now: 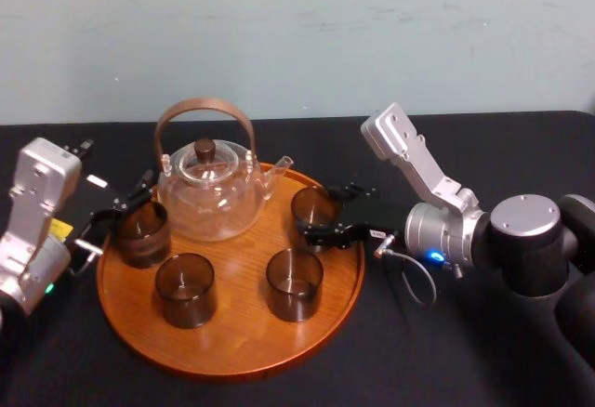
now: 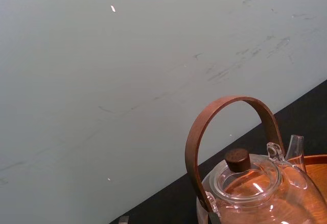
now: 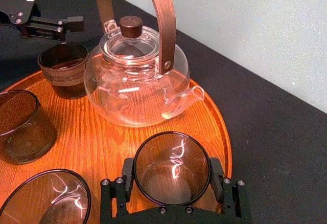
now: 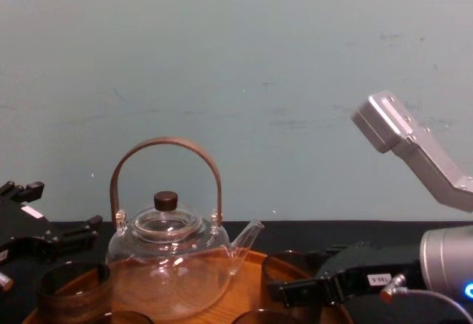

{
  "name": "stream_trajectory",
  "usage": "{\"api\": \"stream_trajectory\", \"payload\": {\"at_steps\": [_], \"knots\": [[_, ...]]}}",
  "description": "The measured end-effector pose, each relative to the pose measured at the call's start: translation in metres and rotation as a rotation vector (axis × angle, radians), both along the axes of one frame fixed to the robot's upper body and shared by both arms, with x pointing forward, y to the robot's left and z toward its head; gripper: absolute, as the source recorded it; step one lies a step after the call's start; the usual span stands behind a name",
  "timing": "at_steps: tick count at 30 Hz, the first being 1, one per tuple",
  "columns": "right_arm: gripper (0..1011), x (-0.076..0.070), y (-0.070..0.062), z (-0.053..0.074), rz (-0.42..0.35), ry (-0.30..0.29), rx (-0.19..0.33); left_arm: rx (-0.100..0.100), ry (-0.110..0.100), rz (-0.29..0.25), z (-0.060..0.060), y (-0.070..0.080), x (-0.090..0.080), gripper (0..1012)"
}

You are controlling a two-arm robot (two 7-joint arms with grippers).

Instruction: Pick up the glass from the table and place it on the tray.

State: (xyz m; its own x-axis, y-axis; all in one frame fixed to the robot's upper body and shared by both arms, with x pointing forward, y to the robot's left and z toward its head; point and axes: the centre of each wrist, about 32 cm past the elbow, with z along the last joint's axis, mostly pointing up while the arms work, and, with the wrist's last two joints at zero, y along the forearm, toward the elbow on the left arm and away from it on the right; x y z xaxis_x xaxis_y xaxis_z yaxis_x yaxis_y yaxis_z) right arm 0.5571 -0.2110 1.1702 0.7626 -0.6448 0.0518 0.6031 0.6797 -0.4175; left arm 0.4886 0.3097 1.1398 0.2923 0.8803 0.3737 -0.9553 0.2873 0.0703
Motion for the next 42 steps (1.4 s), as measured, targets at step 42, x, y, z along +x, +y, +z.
{"api": "stream_trajectory", "payload": {"at_steps": [42], "knots": [[1002,0.0002,0.0001,-0.0006,-0.002,0.003,-0.004,0.000,0.000,0.000,0.0000,0.0000,0.0000,1001]]}}
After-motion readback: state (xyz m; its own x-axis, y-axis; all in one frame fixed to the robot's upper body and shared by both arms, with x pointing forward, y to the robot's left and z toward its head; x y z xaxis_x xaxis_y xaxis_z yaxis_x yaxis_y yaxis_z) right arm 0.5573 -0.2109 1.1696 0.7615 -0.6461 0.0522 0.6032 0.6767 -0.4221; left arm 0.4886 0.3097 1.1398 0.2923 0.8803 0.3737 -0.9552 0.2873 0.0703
